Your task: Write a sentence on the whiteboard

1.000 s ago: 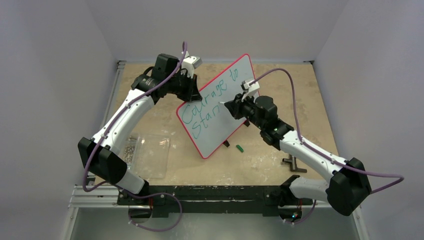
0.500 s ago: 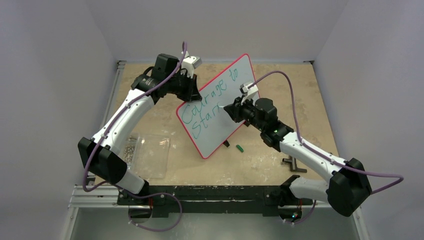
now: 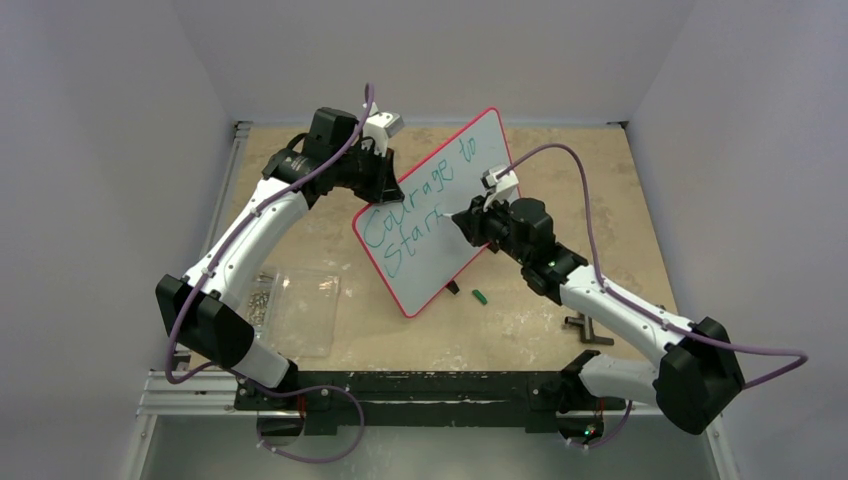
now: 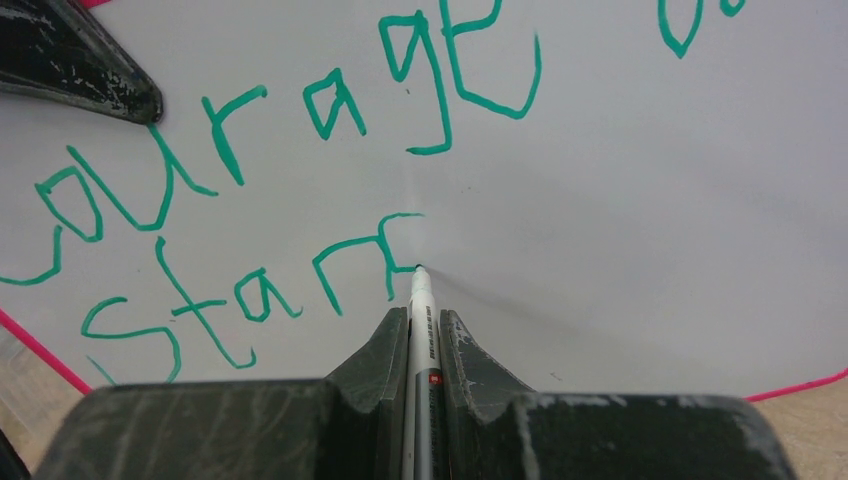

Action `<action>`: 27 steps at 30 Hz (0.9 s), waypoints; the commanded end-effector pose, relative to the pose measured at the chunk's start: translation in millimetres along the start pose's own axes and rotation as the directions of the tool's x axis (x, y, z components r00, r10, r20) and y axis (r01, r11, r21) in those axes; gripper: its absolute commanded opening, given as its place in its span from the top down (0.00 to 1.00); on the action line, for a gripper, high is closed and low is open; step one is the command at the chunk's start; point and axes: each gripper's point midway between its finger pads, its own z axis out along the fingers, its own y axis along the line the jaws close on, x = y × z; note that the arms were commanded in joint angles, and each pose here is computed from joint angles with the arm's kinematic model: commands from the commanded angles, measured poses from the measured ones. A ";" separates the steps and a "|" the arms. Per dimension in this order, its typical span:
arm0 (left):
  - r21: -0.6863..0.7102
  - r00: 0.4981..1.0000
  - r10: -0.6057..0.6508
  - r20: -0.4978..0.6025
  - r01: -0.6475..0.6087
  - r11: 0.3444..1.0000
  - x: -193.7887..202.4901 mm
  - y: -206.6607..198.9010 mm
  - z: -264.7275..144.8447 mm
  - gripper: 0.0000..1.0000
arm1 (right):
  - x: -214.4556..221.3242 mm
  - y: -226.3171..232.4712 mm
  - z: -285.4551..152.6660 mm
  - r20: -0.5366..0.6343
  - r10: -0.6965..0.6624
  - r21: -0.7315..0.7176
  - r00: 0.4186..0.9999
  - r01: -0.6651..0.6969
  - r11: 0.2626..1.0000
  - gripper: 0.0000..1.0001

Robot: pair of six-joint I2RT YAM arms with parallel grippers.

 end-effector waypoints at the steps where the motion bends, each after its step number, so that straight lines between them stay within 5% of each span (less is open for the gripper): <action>1: -0.201 0.997 0.059 -0.044 -0.066 0.977 10.7 39.6 -12.4 1.00 | -38.8 -5.0 2.2 0.082 -0.008 0.053 0.997 0.003 0.999 1.00; 15: -0.201 0.997 0.060 -0.043 -0.067 0.977 10.4 39.3 -13.0 1.00 | -82.5 7.6 15.6 0.153 -0.013 0.020 0.988 0.010 1.000 1.00; 27: -0.199 0.997 0.058 -0.046 -0.066 0.978 11.1 39.5 -12.0 1.00 | -42.2 -0.2 13.3 0.083 -0.002 0.030 0.997 -0.001 1.000 1.00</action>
